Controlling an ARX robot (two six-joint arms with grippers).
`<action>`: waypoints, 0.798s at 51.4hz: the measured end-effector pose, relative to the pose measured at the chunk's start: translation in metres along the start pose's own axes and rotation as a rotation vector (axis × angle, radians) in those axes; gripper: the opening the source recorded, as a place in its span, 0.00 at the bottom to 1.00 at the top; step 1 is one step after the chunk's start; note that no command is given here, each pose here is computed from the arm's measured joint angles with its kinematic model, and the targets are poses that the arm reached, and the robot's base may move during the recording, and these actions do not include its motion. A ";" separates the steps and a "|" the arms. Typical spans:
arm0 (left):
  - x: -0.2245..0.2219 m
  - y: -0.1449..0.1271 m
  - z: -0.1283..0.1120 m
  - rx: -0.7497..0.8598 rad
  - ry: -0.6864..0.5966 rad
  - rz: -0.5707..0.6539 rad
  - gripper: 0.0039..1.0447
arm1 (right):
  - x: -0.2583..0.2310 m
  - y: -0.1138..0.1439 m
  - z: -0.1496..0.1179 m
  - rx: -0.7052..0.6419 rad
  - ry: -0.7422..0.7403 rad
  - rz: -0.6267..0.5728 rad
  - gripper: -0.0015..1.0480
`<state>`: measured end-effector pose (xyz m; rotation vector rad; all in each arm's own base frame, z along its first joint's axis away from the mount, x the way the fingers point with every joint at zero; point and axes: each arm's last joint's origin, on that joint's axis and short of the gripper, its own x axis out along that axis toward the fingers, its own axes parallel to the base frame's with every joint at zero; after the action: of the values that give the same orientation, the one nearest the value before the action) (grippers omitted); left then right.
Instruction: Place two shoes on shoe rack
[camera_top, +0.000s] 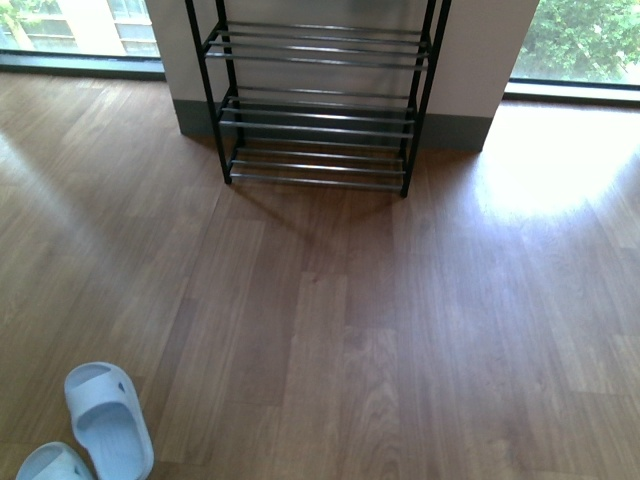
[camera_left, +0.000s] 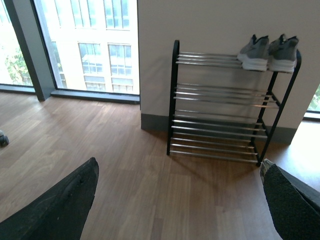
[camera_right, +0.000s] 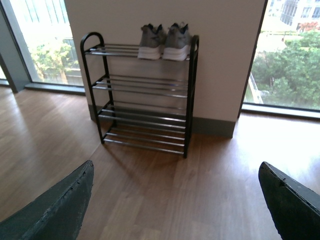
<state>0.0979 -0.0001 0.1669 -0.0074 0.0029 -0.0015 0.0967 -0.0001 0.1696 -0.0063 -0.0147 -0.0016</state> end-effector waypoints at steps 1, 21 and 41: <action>0.000 0.000 0.000 0.000 0.000 0.000 0.91 | 0.000 0.000 0.000 0.000 0.001 -0.001 0.91; 0.000 0.000 0.000 0.000 -0.002 0.000 0.91 | 0.000 0.000 0.000 0.005 0.000 0.001 0.91; 0.000 0.000 0.000 0.000 0.001 0.003 0.91 | 0.000 0.000 0.000 0.006 0.000 0.004 0.91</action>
<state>0.0978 0.0000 0.1669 -0.0074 0.0036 0.0015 0.0967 -0.0001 0.1696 -0.0006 -0.0143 0.0023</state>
